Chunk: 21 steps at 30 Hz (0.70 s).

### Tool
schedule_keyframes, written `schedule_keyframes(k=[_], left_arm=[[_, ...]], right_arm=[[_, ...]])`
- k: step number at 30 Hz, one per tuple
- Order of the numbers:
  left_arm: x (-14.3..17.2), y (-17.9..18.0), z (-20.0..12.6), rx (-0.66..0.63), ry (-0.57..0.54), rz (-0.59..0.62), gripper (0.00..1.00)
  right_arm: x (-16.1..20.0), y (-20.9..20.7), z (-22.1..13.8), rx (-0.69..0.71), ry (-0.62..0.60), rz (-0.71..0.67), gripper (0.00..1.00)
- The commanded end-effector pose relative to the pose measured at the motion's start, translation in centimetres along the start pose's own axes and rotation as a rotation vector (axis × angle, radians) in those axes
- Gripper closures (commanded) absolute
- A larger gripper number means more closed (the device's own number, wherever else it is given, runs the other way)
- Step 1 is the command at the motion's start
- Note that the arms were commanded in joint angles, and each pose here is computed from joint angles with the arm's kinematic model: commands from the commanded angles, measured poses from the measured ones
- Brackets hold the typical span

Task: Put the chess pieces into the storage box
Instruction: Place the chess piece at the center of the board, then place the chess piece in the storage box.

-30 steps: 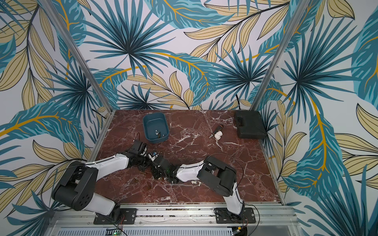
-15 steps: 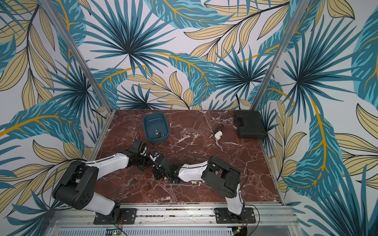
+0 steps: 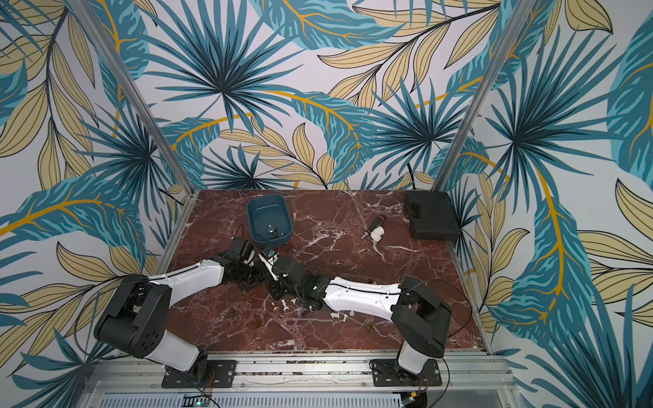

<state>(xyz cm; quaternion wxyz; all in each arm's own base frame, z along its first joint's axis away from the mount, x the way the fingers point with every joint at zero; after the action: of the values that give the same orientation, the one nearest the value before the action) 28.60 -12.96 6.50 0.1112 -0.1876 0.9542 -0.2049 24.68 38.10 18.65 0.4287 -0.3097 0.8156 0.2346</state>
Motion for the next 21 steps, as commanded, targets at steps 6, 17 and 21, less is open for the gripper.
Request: schedule_keyframes(k=[6,17,21], left_arm=[[-0.6,1.1,-2.9,-0.101,-0.054,0.008,0.51],[-4.0,-0.3,-5.2,-0.078,-0.094,0.048,0.51],[-4.2,-0.3,-4.6,-0.080,-0.065,0.066,0.52]], right_arm=[[-5.7,-4.1,-0.9,0.082,-0.035,0.014,1.00],[-9.0,-11.4,9.5,0.139,0.144,0.139,1.00],[-8.7,-13.5,13.9,0.146,0.171,0.161,0.98]])
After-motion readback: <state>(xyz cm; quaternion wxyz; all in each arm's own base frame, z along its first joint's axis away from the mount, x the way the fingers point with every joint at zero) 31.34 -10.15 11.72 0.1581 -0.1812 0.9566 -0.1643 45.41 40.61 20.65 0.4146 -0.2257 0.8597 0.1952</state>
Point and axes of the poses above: each gripper's point midway between its finger pads, its own z axis out along the fingers, its own y axis along the line the jaws close on, x = y × z, the point moved 4 cm from there along -z, back along the fingers, and after that the axes turned 1 degree about z, right-handed, at the moved point
